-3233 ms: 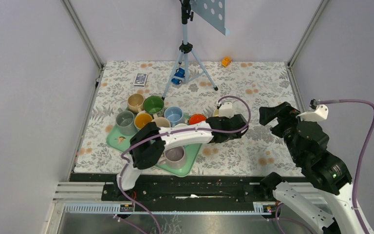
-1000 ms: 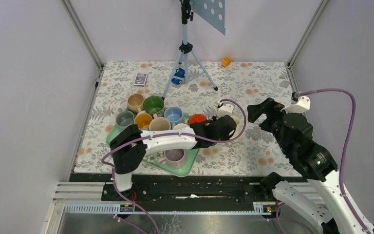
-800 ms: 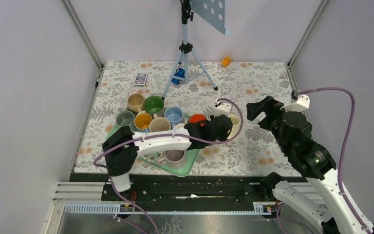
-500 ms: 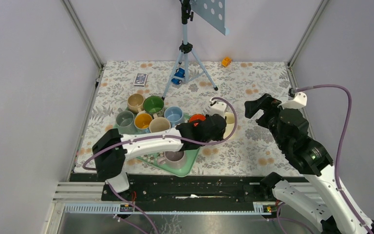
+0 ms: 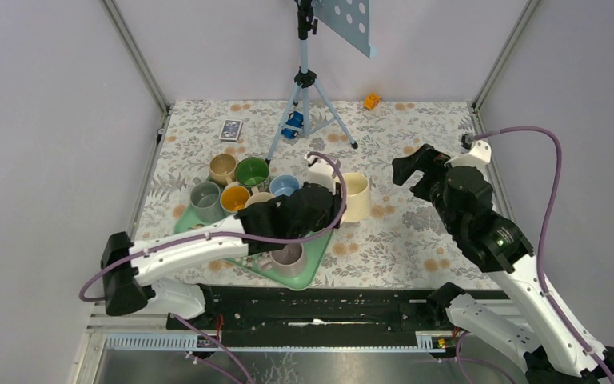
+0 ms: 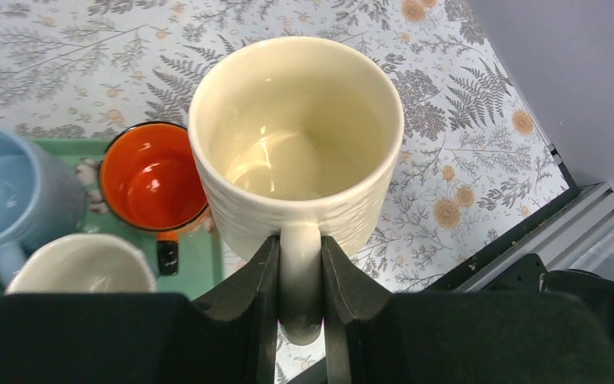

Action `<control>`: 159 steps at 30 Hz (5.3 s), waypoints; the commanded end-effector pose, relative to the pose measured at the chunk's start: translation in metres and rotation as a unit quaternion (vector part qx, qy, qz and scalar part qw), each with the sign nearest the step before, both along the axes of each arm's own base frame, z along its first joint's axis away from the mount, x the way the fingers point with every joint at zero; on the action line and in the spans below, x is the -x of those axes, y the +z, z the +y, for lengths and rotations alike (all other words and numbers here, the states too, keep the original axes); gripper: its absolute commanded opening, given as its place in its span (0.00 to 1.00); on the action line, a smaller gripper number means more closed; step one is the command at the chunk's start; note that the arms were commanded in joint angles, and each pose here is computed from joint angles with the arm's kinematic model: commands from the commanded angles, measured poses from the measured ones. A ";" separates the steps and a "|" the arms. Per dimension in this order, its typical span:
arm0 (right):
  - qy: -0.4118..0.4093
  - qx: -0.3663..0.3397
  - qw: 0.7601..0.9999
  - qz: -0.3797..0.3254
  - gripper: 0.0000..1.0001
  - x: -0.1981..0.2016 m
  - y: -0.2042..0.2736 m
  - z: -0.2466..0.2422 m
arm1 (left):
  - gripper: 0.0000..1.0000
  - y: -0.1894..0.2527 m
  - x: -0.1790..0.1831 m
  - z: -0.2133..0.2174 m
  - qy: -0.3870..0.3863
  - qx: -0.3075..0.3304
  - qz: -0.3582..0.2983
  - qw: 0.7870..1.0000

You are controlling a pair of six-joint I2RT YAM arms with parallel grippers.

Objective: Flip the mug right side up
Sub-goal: Place the cup on the tray.

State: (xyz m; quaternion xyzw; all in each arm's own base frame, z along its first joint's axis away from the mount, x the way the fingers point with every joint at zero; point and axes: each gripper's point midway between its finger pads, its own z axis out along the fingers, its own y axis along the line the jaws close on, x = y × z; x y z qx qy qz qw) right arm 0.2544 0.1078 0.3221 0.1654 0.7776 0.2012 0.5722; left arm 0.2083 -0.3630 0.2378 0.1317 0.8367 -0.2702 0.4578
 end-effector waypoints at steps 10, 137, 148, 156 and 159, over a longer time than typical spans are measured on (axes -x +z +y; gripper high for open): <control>0.004 -0.016 1.000 -0.019 1.00 -0.019 0.010 0.015 | 0.00 0.068 0.017 0.095 0.081 0.062 -0.024 0.994; 0.066 -0.015 0.996 0.058 1.00 -0.025 -0.063 0.051 | 0.18 -0.164 0.068 0.252 0.403 -0.066 0.190 0.893; 0.069 -0.020 0.996 0.060 1.00 -0.023 -0.065 0.052 | 0.32 -0.168 0.072 0.237 0.373 -0.056 0.208 0.902; 0.072 -0.026 0.995 0.063 1.00 -0.020 -0.070 0.052 | 0.41 -0.163 0.070 0.233 0.370 -0.035 0.210 0.904; 0.072 -0.025 0.995 0.063 1.00 -0.020 -0.070 0.052 | 0.41 -0.159 0.068 0.232 0.370 -0.029 0.206 0.905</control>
